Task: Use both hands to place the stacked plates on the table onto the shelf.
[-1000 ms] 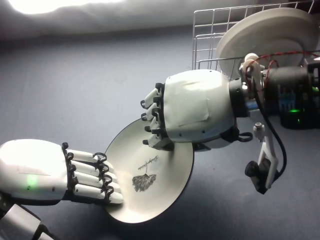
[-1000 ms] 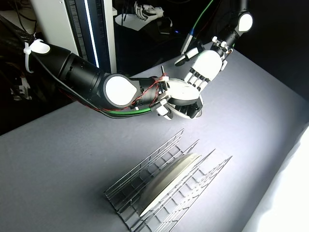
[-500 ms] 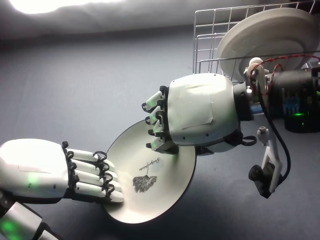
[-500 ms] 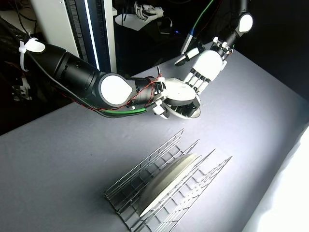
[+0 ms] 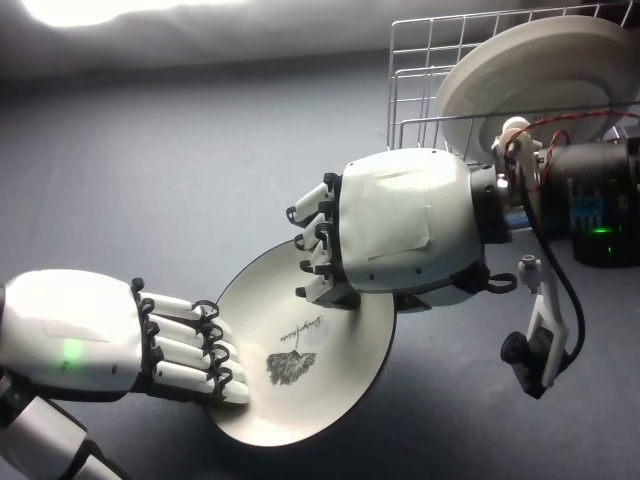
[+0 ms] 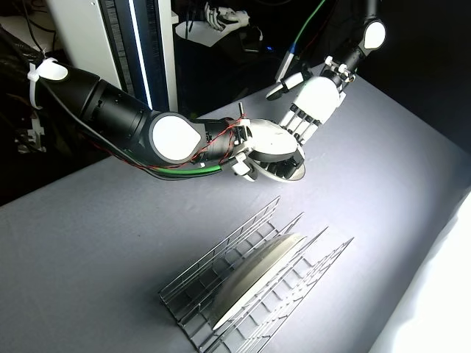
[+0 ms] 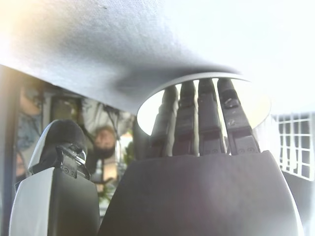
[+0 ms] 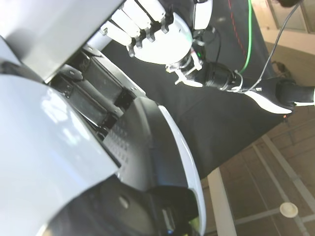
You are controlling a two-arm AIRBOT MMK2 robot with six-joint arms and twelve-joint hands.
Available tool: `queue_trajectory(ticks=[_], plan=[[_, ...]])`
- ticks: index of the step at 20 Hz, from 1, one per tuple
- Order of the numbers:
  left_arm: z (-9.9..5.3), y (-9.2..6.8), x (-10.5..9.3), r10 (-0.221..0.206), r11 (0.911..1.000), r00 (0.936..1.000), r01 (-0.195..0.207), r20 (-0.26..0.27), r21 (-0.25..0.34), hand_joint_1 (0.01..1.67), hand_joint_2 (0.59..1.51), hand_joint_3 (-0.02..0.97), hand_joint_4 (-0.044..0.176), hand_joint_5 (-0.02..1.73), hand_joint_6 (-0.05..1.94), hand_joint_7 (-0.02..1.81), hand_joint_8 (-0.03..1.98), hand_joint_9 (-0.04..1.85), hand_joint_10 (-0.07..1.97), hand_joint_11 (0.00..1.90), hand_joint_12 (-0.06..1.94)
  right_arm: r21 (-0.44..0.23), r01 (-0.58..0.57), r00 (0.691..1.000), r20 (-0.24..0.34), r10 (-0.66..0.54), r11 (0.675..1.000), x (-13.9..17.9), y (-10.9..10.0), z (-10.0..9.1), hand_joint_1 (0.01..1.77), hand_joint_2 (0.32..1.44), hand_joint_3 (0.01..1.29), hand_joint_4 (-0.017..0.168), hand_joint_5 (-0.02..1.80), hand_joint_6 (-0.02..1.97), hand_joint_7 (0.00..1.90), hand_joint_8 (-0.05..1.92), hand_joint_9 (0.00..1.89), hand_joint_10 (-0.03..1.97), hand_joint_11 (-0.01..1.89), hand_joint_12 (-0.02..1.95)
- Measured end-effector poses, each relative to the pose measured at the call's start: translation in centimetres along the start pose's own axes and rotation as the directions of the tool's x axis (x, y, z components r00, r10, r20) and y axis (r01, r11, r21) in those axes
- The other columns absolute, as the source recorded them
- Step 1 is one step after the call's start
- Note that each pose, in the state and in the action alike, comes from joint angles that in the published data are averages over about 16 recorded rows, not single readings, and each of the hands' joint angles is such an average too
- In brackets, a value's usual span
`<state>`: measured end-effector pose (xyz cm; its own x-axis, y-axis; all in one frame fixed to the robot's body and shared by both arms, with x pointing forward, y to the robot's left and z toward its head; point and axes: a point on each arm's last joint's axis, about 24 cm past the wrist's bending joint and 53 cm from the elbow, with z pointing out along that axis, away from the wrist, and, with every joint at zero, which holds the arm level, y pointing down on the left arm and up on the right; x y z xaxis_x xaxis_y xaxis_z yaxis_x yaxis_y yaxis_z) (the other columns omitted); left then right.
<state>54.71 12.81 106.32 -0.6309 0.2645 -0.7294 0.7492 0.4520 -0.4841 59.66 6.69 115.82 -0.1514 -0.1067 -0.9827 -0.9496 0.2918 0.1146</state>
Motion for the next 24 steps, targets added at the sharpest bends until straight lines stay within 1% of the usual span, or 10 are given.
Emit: queue_trajectory(ticks=[2, 5, 9, 13, 16, 20, 24], plan=[[-0.2, -0.2, -1.3, 0.011, 0.9999, 0.9996, -0.011, 0.028, 0.001, 0.01, 1.164, 0.016, -0.003, 0.21, 0.0, 0.22, -0.01, 0.21, 0.0, 0.01, 0.39, 0.01, 0.001, 1.0, -0.006, 0.0, 1.0, 0.2, -0.3, -0.1, 1.25, 0.99, 0.01, -0.002, 0.78, 0.8, 0.91, 0.57, 0.75, 0.8, 0.46, 1.48], [-0.6, -0.6, -3.2, 0.027, 0.9996, 0.9972, -0.027, 0.07, 0.004, 0.01, 1.161, 0.016, -0.002, 0.21, 0.0, 0.23, 0.0, 0.21, 0.0, 0.01, 0.39, 0.023, 0.001, 1.0, -0.014, -0.001, 1.0, 0.4, -0.6, -0.3, 1.24, 1.01, 0.01, 0.0, 0.74, 0.63, 0.86, 0.44, 0.69, 0.68, 0.37, 1.48], [-1.5, -0.8, -5.6, 0.038, 0.9992, 0.9915, -0.039, 0.125, 0.004, 0.01, 1.159, 0.016, -0.001, 0.22, 0.01, 0.24, 0.0, 0.22, 0.01, 0.01, 0.4, 0.038, 0.003, 1.0, -0.023, -0.002, 0.999, 0.7, -0.9, -0.6, 1.22, 1.04, 0.01, 0.002, 0.66, 0.38, 0.75, 0.25, 0.6, 0.49, 0.23, 1.44], [-2.3, -1.0, -7.3, 0.039, 0.9991, 0.9854, -0.041, 0.166, 0.008, 0.01, 1.155, 0.016, -0.002, 0.22, 0.02, 0.24, 0.0, 0.21, 0.01, 0.01, 0.38, 0.054, 0.005, 1.0, -0.023, -0.004, 0.999, 0.5, -1.3, -1.1, 1.2, 1.07, 0.01, 0.004, 0.57, 0.13, 0.64, 0.05, 0.5, 0.3, 0.1, 1.4], [-2.6, -1.0, -7.5, 0.038, 0.9991, 0.9847, -0.04, 0.17, 0.013, 0.01, 1.152, 0.016, -0.002, 0.21, 0.02, 0.22, 0.0, 0.2, 0.01, 0.01, 0.36, 0.059, 0.001, 1.0, -0.014, 0.0, 0.998, 0.0, -1.3, -1.7, 1.19, 1.09, 0.01, 0.004, 0.53, 0.08, 0.57, 0.01, 0.45, 0.25, 0.05, 1.35], [-2.6, -0.9, -7.0, 0.036, 0.9991, 0.9872, -0.039, 0.155, 0.016, 0.01, 1.15, 0.016, -0.002, 0.2, 0.02, 0.22, 0.0, 0.19, 0.01, 0.01, 0.36, 0.068, -0.004, 1.0, 0.005, 0.004, 0.998, -1.1, -1.3, -2.6, 1.17, 1.09, 0.01, 0.004, 0.46, 0.05, 0.47, 0.01, 0.38, 0.18, 0.02, 1.24], [-2.3, -1.0, -6.1, 0.037, 0.9989, 0.9907, -0.041, 0.131, 0.024, 0.01, 1.155, 0.016, -0.003, 0.2, 0.02, 0.21, 0.0, 0.18, 0.01, 0.01, 0.35, 0.088, -0.007, 1.0, 0.031, 0.004, 0.996, -2.6, -1.7, -3.9, 1.14, 1.09, 0.01, 0.004, 0.42, 0.04, 0.4, 0.01, 0.33, 0.13, 0.01, 1.14]])
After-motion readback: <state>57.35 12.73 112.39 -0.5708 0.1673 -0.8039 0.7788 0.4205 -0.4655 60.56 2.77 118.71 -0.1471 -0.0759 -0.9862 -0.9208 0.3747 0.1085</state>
